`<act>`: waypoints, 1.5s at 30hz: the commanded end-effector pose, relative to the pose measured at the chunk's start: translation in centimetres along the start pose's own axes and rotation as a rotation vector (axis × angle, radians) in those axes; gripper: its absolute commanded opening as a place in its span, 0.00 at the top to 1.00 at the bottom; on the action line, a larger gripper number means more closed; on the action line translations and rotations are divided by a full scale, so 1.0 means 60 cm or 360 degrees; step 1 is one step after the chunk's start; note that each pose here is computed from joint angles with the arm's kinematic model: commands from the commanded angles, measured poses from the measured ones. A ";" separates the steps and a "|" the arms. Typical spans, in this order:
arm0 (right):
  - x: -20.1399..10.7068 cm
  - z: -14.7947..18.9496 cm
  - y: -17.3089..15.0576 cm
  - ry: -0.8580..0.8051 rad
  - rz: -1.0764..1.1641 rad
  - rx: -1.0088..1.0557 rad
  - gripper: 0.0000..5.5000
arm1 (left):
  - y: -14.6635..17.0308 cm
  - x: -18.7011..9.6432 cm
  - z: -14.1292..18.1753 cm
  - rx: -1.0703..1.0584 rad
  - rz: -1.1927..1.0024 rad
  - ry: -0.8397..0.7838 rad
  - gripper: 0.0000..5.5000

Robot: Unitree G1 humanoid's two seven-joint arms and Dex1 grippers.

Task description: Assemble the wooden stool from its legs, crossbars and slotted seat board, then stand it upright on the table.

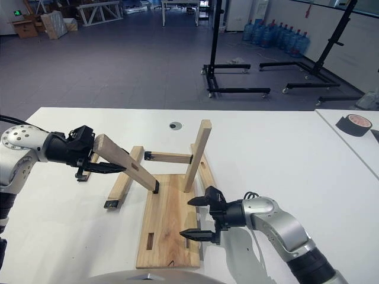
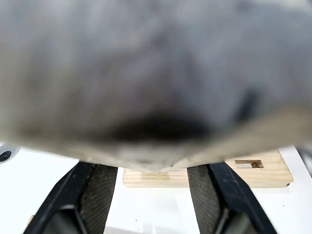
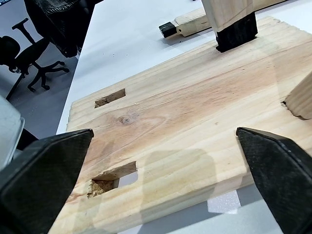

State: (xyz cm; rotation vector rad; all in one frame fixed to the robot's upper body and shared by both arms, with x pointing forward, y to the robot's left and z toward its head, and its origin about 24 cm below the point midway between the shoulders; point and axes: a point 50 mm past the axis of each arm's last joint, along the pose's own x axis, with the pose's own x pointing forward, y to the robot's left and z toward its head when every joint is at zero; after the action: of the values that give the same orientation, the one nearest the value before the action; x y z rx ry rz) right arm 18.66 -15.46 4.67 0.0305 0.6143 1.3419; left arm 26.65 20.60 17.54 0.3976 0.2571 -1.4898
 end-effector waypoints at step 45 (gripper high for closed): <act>0.016 -0.054 0.005 0.0213 0.0043 0.0129 0.02 | 0.013 0.056 -0.134 -0.0749 0.0253 0.0021 0.63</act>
State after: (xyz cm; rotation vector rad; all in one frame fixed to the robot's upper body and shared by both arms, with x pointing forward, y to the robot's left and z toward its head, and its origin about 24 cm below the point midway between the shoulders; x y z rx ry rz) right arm 19.14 -15.11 4.35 -0.0227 0.5925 1.3495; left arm 28.91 19.10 14.26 0.0927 0.2535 -1.3865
